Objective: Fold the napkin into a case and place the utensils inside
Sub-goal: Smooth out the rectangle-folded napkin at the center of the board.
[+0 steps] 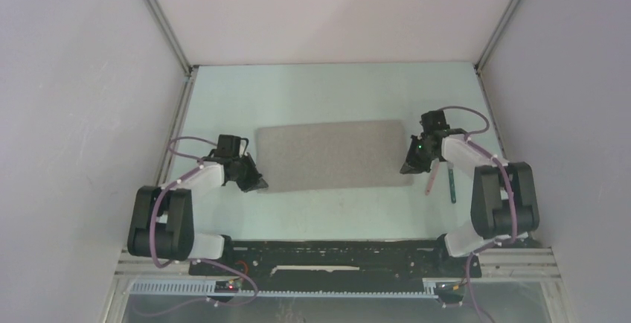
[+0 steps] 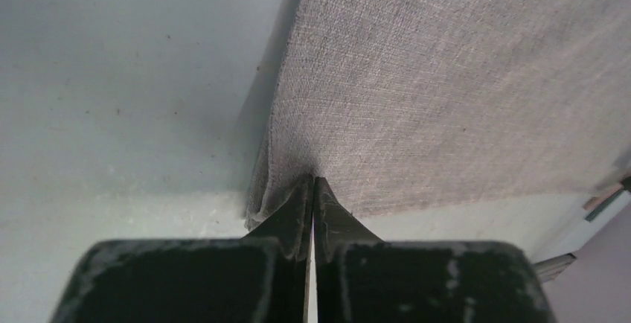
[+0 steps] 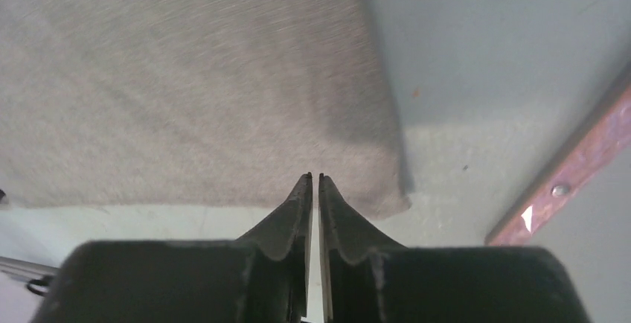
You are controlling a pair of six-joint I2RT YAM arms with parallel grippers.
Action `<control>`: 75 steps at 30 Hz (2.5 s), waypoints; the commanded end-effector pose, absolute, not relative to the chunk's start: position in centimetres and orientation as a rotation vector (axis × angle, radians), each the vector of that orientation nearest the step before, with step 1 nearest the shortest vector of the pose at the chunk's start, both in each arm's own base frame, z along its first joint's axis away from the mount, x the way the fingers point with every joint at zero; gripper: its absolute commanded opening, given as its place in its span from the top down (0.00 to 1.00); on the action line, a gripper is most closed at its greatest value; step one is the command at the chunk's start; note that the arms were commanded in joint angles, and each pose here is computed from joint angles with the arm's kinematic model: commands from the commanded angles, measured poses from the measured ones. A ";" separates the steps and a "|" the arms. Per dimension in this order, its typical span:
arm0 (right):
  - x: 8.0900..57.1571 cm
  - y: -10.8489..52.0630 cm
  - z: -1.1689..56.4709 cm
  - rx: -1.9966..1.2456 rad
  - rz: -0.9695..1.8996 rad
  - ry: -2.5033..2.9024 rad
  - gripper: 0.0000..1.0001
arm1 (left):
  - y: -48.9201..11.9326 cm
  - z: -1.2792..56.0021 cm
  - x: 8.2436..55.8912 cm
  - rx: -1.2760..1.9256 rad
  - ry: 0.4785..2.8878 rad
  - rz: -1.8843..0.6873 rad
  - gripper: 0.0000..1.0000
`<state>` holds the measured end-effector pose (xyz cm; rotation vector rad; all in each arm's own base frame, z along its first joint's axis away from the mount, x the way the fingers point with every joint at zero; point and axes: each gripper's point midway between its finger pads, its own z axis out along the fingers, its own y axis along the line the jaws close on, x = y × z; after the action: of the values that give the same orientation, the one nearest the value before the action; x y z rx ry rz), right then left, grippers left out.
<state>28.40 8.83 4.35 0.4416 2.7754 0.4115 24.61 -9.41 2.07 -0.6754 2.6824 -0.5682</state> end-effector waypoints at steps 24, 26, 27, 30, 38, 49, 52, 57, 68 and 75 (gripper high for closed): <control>47.7 18.9 10.8 0.434 1.319 2.336 0.92 | -16.8 14.9 48.8 -0.627 2.091 -1.108 1.00; 48.1 18.8 9.4 0.472 1.337 2.357 0.96 | -16.7 13.5 49.9 -0.657 2.102 -1.096 1.00; 48.2 18.6 8.5 0.488 1.334 2.371 0.96 | -16.6 12.7 50.1 -0.676 2.114 -1.092 1.00; 48.5 18.2 6.8 0.496 1.306 2.394 0.95 | -15.1 9.8 50.1 -0.774 2.144 -1.052 1.00; 48.9 16.1 2.8 0.559 1.186 2.463 0.83 | -12.6 6.5 49.7 -0.889 2.133 -1.051 1.00; 49.2 14.9 1.5 0.633 1.146 2.483 0.70 | -14.2 7.1 46.7 -0.690 2.208 -0.929 0.78; 49.2 15.0 1.9 0.627 1.152 2.471 0.62 | -14.7 5.5 46.5 -0.739 2.228 -0.978 0.74; 49.1 15.1 2.3 0.612 1.156 2.461 0.51 | -13.4 4.2 47.4 -0.820 2.198 -0.977 0.51; 49.2 14.1 1.5 0.669 1.135 2.461 0.38 | -9.5 2.5 47.4 -1.008 2.140 -0.979 0.47; 49.3 11.5 2.1 0.725 1.102 2.435 0.22 | -7.4 1.6 46.5 -1.086 2.143 -0.914 0.46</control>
<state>48.75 16.42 3.79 0.5948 2.4354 1.3077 47.28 -9.13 3.17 -1.0095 2.1372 -0.9891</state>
